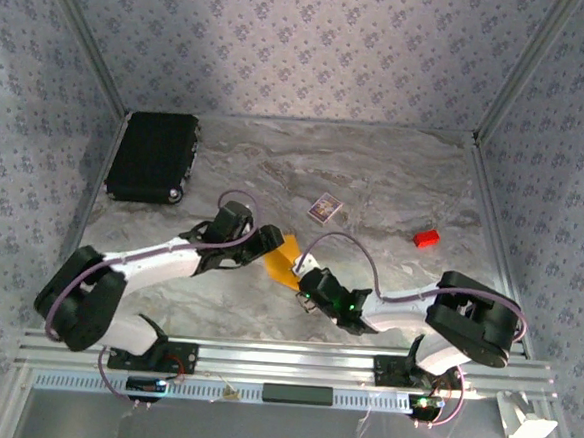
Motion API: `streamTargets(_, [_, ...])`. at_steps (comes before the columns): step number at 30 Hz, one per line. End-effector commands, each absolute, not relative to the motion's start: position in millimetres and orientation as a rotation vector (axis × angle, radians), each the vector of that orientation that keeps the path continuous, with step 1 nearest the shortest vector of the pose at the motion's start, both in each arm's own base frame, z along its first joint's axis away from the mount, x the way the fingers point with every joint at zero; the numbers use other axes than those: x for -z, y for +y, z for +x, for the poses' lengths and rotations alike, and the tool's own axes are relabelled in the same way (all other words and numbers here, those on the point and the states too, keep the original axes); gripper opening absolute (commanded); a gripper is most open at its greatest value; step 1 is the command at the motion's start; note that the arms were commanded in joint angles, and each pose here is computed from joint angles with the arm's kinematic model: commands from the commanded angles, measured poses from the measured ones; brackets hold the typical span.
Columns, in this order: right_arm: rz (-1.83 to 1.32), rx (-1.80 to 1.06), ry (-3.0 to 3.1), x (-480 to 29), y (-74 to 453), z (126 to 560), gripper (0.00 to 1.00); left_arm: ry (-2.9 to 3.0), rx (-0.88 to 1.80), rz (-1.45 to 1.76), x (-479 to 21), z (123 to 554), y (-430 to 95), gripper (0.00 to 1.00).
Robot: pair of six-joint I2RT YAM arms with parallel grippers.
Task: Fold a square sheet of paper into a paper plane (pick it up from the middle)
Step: Fourth fold the wing at the center of the table.
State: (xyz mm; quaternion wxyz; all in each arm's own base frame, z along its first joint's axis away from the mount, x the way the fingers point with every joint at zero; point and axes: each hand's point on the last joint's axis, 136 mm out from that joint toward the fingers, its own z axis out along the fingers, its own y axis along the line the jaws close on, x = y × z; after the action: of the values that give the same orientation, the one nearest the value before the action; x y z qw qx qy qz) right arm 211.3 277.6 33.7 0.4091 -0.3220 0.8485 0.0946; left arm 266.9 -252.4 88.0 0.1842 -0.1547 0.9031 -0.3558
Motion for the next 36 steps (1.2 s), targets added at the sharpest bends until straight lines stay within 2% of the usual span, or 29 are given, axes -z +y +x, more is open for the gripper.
streamTargets(1, [-0.724, -0.349, 2.229, -31, 287, 213, 0.04, 2.527, 0.839, -0.538, -85, 266, -214, 0.75])
streamTargets(5, [-0.679, -0.457, 2.263, -28, 290, 213, 0.04, 2.504, 0.840, -0.564, -90, 267, -201, 0.75])
streamTargets(13, [-0.655, -0.571, 2.314, -20, 292, 209, 0.06, 2.528, 0.888, -0.548, -87, 269, -211, 0.75])
streamTargets(21, [-0.650, -0.551, 2.324, -19, 290, 210, 0.12, 2.543, 0.933, -0.525, -86, 271, -222, 0.74])
streamTargets(36, [-0.841, -0.339, 2.141, -33, 293, 210, 0.11, 2.637, 1.004, -0.414, -78, 275, -262, 0.75])
